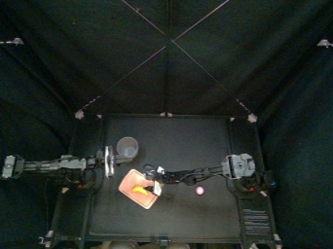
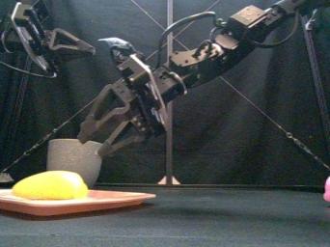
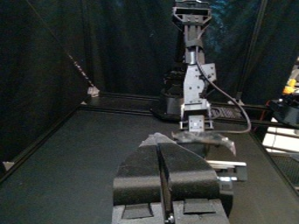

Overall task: Pick the banana then place it on the pink plate
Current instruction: Drop banana on the pink plate and return to neutral

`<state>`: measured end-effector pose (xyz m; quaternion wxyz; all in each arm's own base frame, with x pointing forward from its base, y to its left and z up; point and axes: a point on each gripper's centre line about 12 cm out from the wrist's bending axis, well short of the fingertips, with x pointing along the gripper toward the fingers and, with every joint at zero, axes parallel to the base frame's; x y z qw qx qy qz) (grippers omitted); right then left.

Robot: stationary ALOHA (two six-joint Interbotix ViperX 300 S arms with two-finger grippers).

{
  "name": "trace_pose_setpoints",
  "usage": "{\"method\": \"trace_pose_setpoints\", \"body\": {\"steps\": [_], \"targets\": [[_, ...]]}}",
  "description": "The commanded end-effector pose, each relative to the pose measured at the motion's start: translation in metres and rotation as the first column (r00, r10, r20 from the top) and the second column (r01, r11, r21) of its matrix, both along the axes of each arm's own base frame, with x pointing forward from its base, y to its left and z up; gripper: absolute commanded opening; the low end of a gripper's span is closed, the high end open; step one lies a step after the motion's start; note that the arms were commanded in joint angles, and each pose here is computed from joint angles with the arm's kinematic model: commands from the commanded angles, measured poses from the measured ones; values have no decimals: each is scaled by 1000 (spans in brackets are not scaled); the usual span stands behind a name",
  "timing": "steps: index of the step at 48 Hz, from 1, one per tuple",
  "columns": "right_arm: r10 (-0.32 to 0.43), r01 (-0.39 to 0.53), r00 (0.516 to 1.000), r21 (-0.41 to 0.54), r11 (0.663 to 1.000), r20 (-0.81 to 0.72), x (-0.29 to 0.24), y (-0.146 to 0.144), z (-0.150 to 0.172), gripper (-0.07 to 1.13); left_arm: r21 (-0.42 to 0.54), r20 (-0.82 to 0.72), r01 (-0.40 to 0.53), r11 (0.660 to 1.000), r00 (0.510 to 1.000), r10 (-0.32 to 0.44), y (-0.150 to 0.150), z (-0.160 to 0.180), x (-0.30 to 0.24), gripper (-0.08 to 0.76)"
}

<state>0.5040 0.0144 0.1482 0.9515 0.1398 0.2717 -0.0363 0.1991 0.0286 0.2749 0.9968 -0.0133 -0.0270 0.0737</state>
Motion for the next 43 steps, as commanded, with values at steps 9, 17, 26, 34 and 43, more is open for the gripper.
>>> {"method": "trace_pose_setpoints", "body": {"steps": [9, 17, 26, 34, 43], "targets": [[-78, 97, 948, -47, 994, 310, -50, -22, 64, 914, 3, 10, -3, 1000, 1000, 3, 1, 4, 1, -10], [-115, 151, 919, -66, 986, 377, -88, -37, 64, 914, 5, 7, -8, 1000, 1000, 8, 2, 3, 1, -10], [-153, 204, 901, -85, 975, 405, -122, -58, 75, 914, -5, -27, -12, 1000, 1000, 12, 2, -6, -1, -10], [-156, 236, 883, -131, 963, 443, -144, -78, 89, 914, -15, -43, -10, 1000, 999, 9, 2, -13, -2, -10], [-131, 248, 859, -179, 952, 494, -149, -88, 105, 916, -12, -49, -3, 1000, 999, 3, 0, -15, -2, -10]]}}
